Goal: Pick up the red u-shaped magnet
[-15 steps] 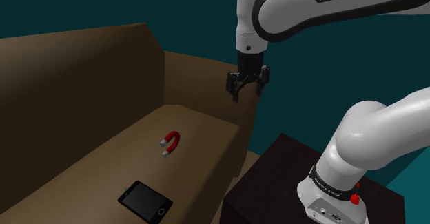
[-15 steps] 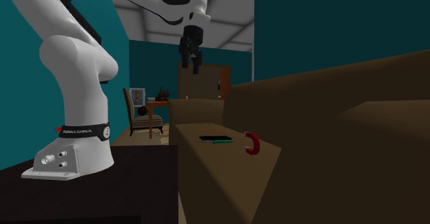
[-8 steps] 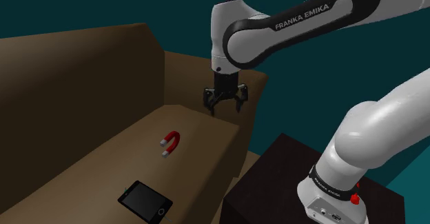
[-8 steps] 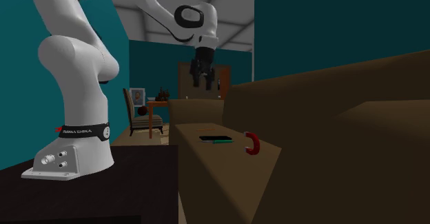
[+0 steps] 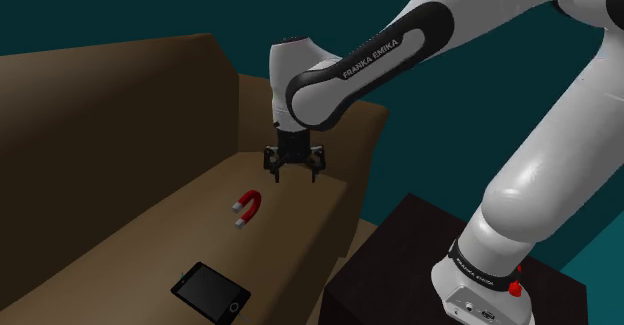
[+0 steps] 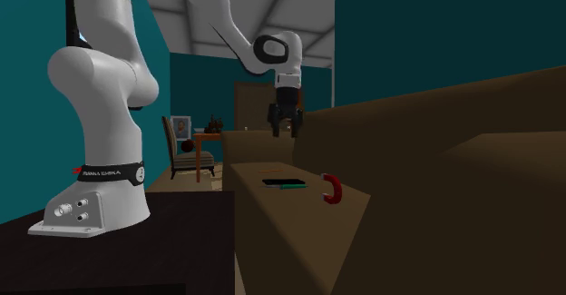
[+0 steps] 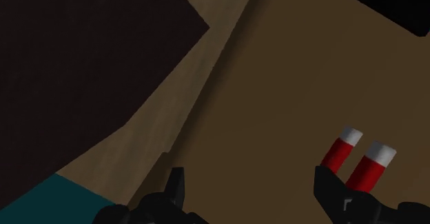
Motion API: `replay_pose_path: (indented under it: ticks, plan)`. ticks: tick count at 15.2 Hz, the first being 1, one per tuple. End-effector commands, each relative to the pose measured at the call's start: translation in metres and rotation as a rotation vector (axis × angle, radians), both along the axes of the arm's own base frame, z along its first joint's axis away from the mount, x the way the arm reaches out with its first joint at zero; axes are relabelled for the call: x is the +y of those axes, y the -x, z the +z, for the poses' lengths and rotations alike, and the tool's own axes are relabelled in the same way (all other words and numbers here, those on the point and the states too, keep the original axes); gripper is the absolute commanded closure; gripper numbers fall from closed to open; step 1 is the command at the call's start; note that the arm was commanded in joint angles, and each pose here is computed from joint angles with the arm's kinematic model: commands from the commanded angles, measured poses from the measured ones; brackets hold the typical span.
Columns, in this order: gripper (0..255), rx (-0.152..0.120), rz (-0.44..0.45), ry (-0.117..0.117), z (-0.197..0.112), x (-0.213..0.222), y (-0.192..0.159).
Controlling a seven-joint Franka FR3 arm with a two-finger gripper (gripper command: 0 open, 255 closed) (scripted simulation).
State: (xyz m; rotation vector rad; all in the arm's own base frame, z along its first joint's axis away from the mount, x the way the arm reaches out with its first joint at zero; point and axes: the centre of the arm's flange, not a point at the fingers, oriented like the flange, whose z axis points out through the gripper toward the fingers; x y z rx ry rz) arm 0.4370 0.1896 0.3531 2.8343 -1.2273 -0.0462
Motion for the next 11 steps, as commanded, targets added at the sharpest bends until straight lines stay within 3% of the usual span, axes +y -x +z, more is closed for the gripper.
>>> replay_pose_path:
  ticks: [1, 11]
  plan:
    - [0, -0.008, -0.064, -0.004, -0.017, 0.008, -0.022]
    - [0, -0.041, -0.357, -0.009, -0.098, 0.034, -0.118]
